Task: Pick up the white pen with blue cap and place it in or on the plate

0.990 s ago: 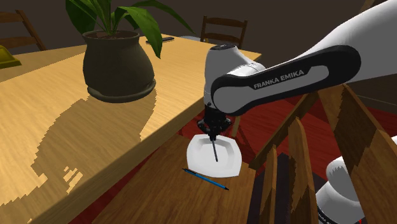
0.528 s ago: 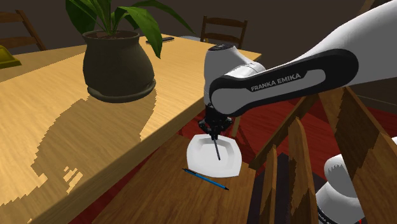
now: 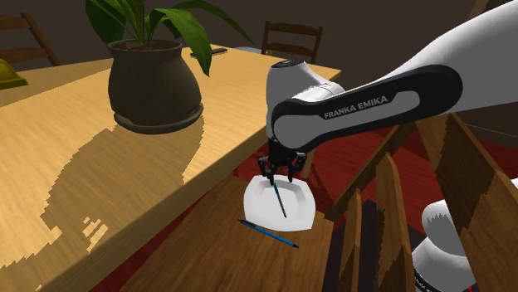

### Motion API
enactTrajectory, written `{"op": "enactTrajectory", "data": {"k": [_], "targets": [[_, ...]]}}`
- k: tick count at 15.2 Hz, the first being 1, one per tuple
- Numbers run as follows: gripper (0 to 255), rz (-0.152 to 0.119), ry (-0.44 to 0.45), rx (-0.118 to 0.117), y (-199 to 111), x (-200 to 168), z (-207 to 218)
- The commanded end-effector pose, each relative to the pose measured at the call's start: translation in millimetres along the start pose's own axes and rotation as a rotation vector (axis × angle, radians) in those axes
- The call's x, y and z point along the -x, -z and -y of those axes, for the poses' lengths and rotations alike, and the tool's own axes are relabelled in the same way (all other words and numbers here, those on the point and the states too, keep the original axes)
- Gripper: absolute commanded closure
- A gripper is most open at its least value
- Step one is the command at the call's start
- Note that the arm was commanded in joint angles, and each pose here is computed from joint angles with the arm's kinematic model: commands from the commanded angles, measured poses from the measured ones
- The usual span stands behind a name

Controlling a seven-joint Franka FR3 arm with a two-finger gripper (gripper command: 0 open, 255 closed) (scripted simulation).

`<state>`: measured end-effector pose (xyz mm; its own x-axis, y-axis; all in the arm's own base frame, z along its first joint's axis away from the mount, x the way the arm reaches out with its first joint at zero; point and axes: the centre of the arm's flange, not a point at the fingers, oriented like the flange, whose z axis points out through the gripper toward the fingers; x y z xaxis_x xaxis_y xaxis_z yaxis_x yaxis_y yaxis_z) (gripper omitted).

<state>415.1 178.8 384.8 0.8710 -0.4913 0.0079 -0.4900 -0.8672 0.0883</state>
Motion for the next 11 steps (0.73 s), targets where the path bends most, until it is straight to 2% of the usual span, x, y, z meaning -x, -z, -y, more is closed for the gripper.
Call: {"op": "enactTrajectory", "data": {"k": [1, 3, 11], "targets": [[0, 0.015, -0.024, -0.075, -40, -7, -10], [0, 0.015, -0.024, -0.075, -16, -7, -12], [0, 0.015, -0.024, -0.075, -16, -7, -12]]}}
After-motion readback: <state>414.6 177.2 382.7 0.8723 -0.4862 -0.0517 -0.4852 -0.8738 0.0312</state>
